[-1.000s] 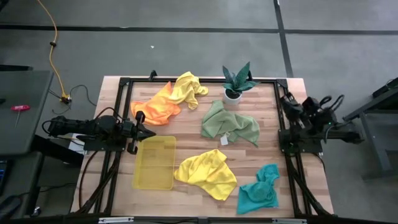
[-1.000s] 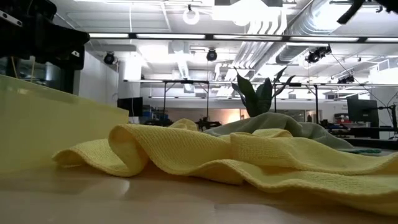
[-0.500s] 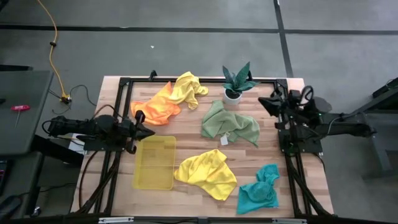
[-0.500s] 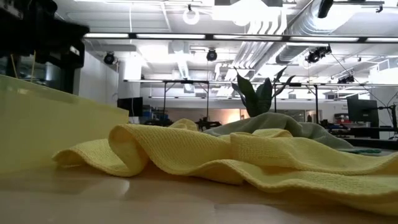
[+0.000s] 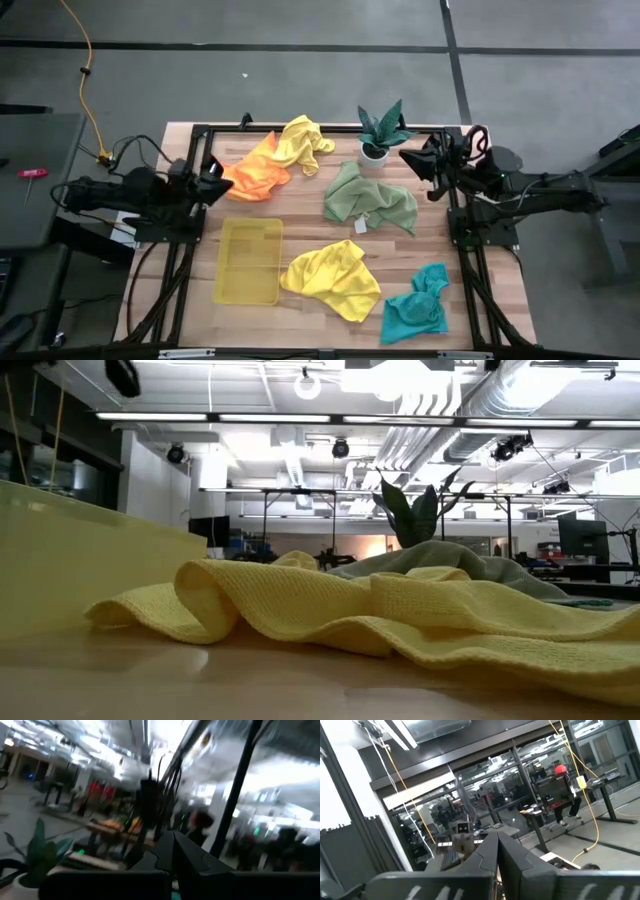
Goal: Fold microfiber towels
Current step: Fold the green microfiber cloth
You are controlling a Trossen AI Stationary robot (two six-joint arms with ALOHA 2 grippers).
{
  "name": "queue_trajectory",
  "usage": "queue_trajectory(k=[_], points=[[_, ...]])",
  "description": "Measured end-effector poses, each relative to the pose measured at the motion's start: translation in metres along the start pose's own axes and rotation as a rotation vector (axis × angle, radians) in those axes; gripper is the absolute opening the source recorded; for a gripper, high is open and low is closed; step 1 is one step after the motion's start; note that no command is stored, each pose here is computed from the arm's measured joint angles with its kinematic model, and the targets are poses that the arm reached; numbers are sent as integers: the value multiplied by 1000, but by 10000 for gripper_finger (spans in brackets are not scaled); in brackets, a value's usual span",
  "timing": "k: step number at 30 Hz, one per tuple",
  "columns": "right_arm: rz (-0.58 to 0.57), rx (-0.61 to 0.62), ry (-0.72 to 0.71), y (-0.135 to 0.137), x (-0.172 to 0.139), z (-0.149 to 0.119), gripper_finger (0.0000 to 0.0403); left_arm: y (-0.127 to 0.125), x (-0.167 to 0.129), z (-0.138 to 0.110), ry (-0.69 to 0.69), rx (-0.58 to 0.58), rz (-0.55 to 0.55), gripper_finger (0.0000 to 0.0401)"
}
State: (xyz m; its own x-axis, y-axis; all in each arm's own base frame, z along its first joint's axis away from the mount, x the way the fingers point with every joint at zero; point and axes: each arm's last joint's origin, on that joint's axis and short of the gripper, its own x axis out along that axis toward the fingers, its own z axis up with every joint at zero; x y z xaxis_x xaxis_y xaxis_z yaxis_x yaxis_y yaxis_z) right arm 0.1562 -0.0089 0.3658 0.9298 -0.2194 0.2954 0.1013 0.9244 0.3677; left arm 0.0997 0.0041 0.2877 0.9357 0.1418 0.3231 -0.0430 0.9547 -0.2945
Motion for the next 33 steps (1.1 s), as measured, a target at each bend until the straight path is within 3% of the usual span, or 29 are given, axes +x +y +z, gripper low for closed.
queue_trajectory(k=[4, 8, 14, 19, 23, 27, 33], points=[[-7, -50, 13, 7, 11, 12, 0, -7, 18, 15, 57, 23, 15, 0], [-28, -108, 134, 12, 20, 22, 1, -10, 29, 22, 68, 26, 17, 0], [-202, -104, 616, 12, 22, 16, 45, -11, 32, 21, 79, -3, 19, 0], [-450, -44, 1084, 3, 2, -18, 116, -11, 32, 21, 78, -17, 19, 0], [-624, 68, 1320, -4, -20, -59, 152, -11, 32, 21, 78, -17, 19, 1], [-764, 171, 1405, -11, -41, -102, 160, -11, 33, 21, 80, -17, 20, 1], [-886, 301, 1370, -23, -60, -149, 161, -11, 33, 21, 82, -17, 21, 1]])
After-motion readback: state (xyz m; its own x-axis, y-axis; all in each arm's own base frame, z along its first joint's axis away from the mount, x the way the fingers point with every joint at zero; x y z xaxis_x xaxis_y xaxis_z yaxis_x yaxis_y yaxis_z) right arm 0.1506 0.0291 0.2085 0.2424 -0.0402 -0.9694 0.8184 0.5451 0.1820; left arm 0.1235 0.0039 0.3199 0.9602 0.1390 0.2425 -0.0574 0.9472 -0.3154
